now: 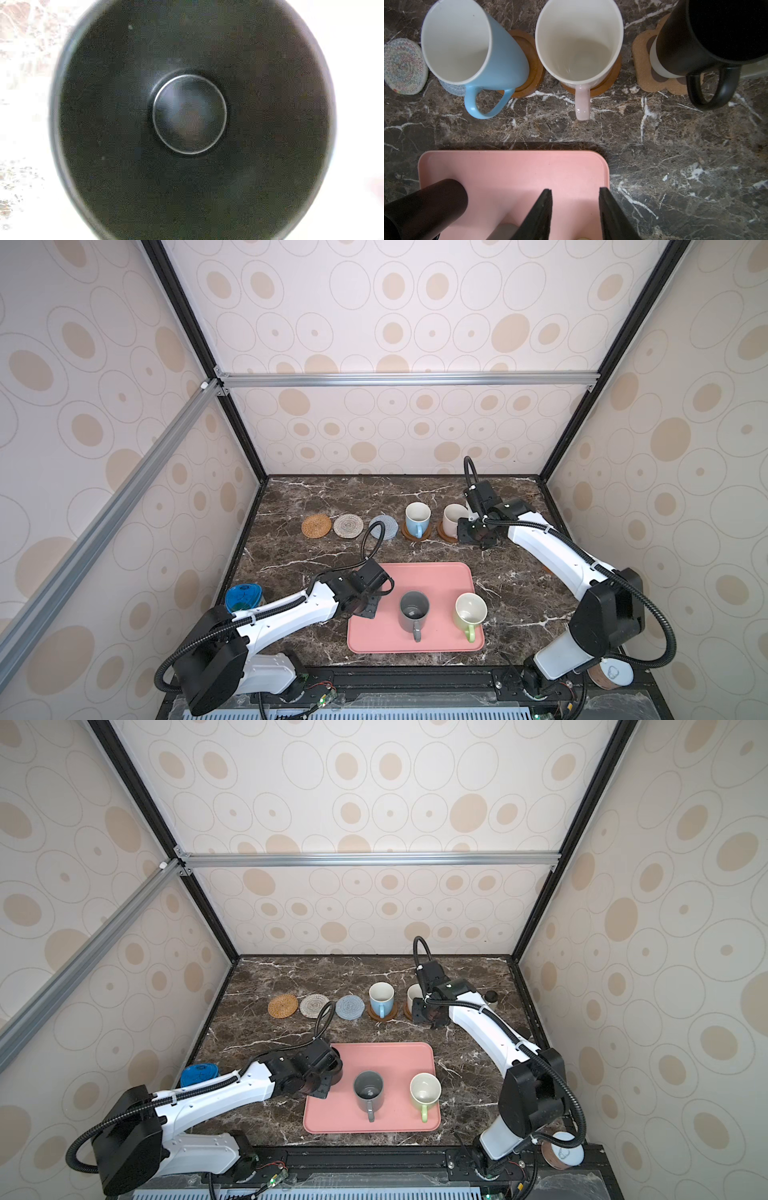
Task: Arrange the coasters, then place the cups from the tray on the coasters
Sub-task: 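Lift the black mug with the left gripper and carry it toward the coasters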
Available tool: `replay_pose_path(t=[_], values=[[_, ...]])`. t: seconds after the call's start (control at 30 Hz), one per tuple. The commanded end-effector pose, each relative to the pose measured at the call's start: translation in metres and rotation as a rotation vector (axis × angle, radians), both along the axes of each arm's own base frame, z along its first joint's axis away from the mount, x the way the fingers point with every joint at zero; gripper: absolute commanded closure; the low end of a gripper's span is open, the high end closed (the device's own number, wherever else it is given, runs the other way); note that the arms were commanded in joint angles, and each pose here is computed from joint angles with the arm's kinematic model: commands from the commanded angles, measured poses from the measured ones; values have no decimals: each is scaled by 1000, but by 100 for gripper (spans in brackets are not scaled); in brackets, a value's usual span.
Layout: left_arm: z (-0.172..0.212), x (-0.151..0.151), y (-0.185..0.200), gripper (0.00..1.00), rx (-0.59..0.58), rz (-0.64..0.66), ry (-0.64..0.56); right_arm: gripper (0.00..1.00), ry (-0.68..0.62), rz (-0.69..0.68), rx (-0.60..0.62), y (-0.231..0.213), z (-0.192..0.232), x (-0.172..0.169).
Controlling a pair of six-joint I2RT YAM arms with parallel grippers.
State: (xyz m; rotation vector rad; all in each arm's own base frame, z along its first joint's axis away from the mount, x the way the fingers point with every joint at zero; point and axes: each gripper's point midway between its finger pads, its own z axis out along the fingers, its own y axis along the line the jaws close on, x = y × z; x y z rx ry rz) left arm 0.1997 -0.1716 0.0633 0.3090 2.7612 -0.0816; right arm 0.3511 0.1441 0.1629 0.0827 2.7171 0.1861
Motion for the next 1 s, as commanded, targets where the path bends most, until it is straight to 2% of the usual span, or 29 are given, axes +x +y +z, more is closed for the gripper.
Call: replay_pose_path(t=[0.0, 0.47, 0.97], values=[[17, 15, -1, 88, -40, 46, -84, 59, -5, -18, -7, -7, 4, -6], [38, 26, -9, 88, -91, 74, -141, 59, -5, -18, -3, -7, 5, -6], [67, 56, -18, 89, -103, 135, -220, 59, -8, -13, -10, -8, 7, -7]])
